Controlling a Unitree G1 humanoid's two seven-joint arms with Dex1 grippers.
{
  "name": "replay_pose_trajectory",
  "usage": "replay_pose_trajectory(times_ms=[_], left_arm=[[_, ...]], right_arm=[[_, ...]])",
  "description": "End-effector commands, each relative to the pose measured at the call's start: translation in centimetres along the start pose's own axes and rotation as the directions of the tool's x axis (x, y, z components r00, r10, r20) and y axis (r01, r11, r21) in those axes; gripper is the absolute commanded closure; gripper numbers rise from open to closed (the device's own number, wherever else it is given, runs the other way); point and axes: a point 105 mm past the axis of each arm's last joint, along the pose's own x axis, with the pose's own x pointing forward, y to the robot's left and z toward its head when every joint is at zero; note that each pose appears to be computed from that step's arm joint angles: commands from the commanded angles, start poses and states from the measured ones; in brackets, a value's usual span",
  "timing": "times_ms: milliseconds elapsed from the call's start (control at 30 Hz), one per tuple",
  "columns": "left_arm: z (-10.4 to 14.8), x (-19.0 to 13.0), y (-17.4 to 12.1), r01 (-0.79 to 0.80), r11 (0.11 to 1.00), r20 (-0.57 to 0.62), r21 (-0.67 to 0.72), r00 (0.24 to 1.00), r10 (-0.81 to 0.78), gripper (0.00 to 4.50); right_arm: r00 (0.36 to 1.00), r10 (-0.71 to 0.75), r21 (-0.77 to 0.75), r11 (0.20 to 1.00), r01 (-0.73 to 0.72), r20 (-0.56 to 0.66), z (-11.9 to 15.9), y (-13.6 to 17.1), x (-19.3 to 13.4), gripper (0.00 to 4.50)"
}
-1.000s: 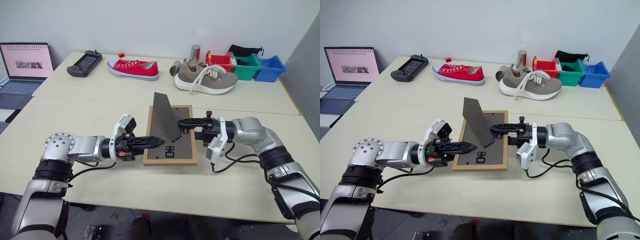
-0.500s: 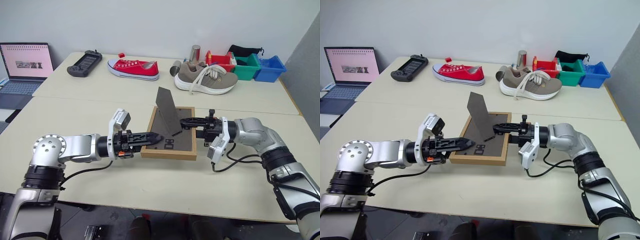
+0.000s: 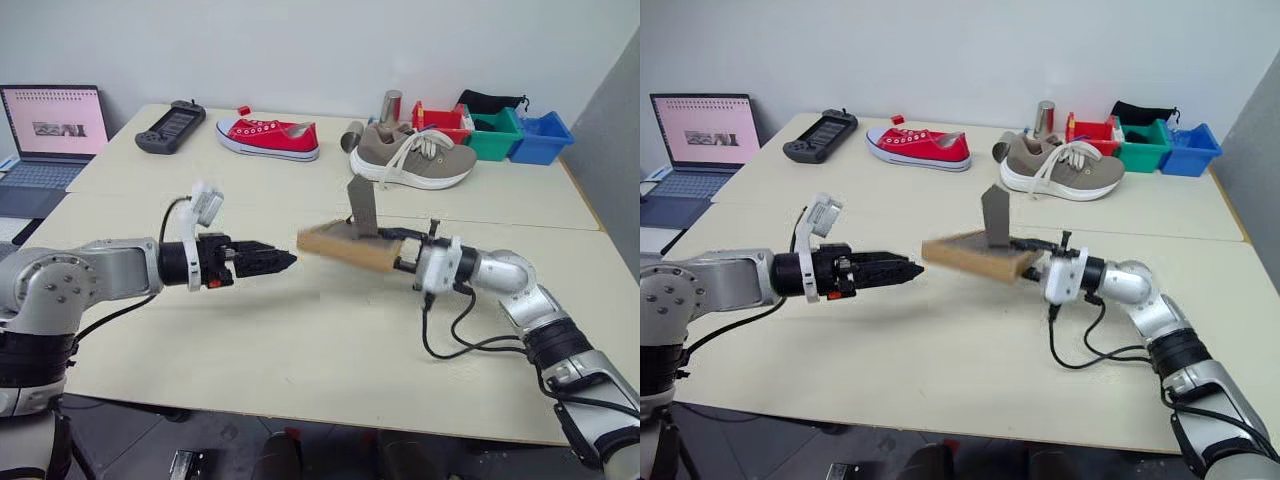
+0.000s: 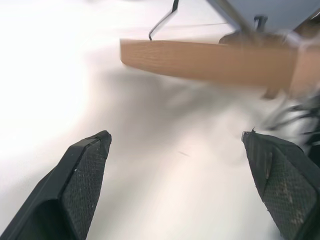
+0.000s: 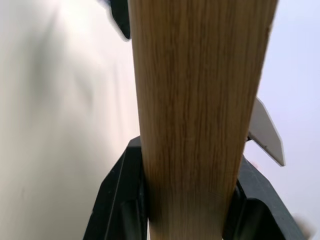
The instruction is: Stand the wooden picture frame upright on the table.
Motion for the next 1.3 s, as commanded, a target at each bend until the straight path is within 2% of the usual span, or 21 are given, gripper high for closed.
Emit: replay_pose_trajectory(times_ms=[33, 133, 267, 400, 600, 833, 900, 967, 1100, 1233, 1300], left_arm=[[1.9, -0.7, 0.5, -0.095, 0.970, 0.122, 0.223, 0.990, 0.069, 0.00], [0.3, -0.2, 1.7, -0.191, 0.953, 0.123, 0.235, 0.978, 0.166, 0.00], [-1.4, 0.3, 0.8, -0.216, 0.954, 0.157, 0.209, 0.970, 0.185, 0.00], [-1.9, 0.2, 0.2, -0.239, 0.952, 0.188, 0.190, 0.961, 0.204, 0.00], [-2.5, -0.3, 0.5, -0.316, 0.927, 0.206, 0.202, 0.939, 0.275, 0.00], [-2.7, -0.4, 1.0, -0.343, 0.919, 0.215, 0.192, 0.929, 0.302, 0.00], [-2.8, -0.3, 1.1, -0.340, 0.920, 0.209, 0.195, 0.931, 0.300, 0.00], [-2.8, -0.2, 1.2, -0.337, 0.921, 0.209, 0.197, 0.932, 0.296, 0.00], [-2.6, 0.0, 1.4, -0.333, 0.922, 0.213, 0.198, 0.933, 0.291, 0.00], [-2.8, 0.4, 1.5, -0.307, 0.931, 0.201, 0.197, 0.942, 0.268, 0.00], [-2.9, 0.5, 1.6, -0.295, 0.937, 0.189, 0.189, 0.947, 0.260, 0.00]], right_arm=[[0.999, -0.054, 0.272, 0.961, 0.051, 0.003, 0.7, -2.7, 0.5, 3.17], [0.995, -0.086, 0.409, 0.907, 0.095, -0.041, -0.6, -3.8, 1.2, 3.17], [0.996, -0.088, 0.626, 0.775, 0.088, -0.031, -1.7, -4.5, 2.9, 3.17], [0.998, -0.060, 0.757, 0.652, 0.039, 0.001, -2.5, -3.8, 4.5, 3.17], [0.999, -0.032, 0.804, 0.594, 0.035, -0.020, -4.6, -1.8, 5.0, 3.17], [0.998, 0.034, 0.805, 0.592, 0.026, -0.057, -6.5, 0.8, 3.9, 3.17], [0.997, 0.037, 0.812, 0.583, 0.035, -0.070, -6.9, 1.1, 3.7, 2.49], [0.996, 0.040, 0.816, 0.576, 0.044, -0.081, -7.1, 1.4, 3.6, 2.16], [0.994, 0.054, 0.816, 0.577, 0.043, -0.091, -7.3, 1.7, 3.2, 1.22], [0.989, 0.067, 0.788, 0.612, 0.062, -0.130, -7.8, 1.7, 1.5, 0.31], [0.985, 0.084, 0.775, 0.628, 0.063, -0.148, -7.8, 1.8, 0.3, 0.01]])
